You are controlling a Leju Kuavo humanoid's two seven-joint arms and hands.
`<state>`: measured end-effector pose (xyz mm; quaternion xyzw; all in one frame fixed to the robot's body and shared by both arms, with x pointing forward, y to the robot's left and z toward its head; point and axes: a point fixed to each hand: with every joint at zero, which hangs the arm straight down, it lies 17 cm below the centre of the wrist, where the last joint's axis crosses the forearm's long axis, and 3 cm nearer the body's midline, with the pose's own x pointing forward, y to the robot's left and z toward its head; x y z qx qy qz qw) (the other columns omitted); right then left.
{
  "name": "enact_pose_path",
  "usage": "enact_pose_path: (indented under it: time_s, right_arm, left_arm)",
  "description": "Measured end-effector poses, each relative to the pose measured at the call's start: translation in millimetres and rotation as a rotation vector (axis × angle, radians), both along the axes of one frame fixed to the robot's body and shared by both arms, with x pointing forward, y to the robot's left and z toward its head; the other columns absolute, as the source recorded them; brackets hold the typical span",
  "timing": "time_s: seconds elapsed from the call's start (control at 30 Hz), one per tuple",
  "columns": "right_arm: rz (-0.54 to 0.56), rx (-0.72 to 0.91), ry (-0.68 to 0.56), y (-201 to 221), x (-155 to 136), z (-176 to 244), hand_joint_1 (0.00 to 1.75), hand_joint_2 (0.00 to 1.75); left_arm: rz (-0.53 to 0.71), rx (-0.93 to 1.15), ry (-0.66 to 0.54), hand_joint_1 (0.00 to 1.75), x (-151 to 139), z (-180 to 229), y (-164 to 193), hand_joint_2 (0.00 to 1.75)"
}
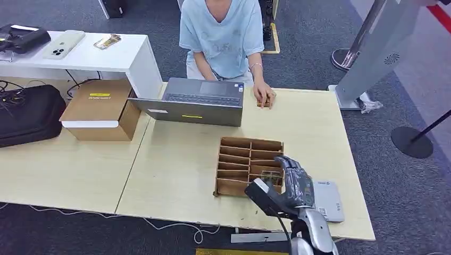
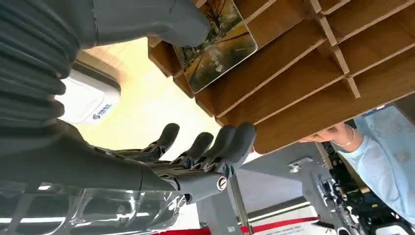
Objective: Pass the card to the sensor for recognition and then transmit it.
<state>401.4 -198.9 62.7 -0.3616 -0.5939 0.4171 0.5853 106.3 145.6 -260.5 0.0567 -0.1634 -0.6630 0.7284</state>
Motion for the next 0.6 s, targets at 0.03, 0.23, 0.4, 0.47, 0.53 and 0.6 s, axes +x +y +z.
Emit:
enact_pose_path:
  time_s: [0.03,0.23,0.4,0.47,0.53,0.6]
  right_arm:
    - [0.001,-0.001,0.001,0.4,0.3,-0.4,0.65,1.75]
    - [0.009,-0.003,0.008,3.7,0.1,-3.6,0.66,1.75]
    - [0.015,-0.004,0.01,6.5,-0.5,-4.2,0.7,1.75]
    - [0.014,-0.004,0.011,6.5,-0.6,-4.5,0.7,1.75]
    - [0.014,-0.009,0.011,6.3,-0.6,-4.7,0.7,1.75]
    - [0.014,-0.011,0.011,6.3,-0.5,-4.7,0.7,1.75]
  left_arm:
    - [0.0,0.0,0.0,0.0,0.2,0.0,0.0,0.0]
    - [-0.001,0.0,0.0,0.0,0.1,0.0,0.1,0.0]
    - [-0.003,0.0,0.001,0.0,0.4,0.1,0.0,0.0]
    - [-0.003,0.001,0.001,0.0,0.3,0.1,0.0,0.0]
    - [-0.004,0.0,0.003,0.0,0.4,0.1,-0.1,0.0]
    - [-0.004,0.0,0.003,0.0,0.6,0.1,-0.1,0.0]
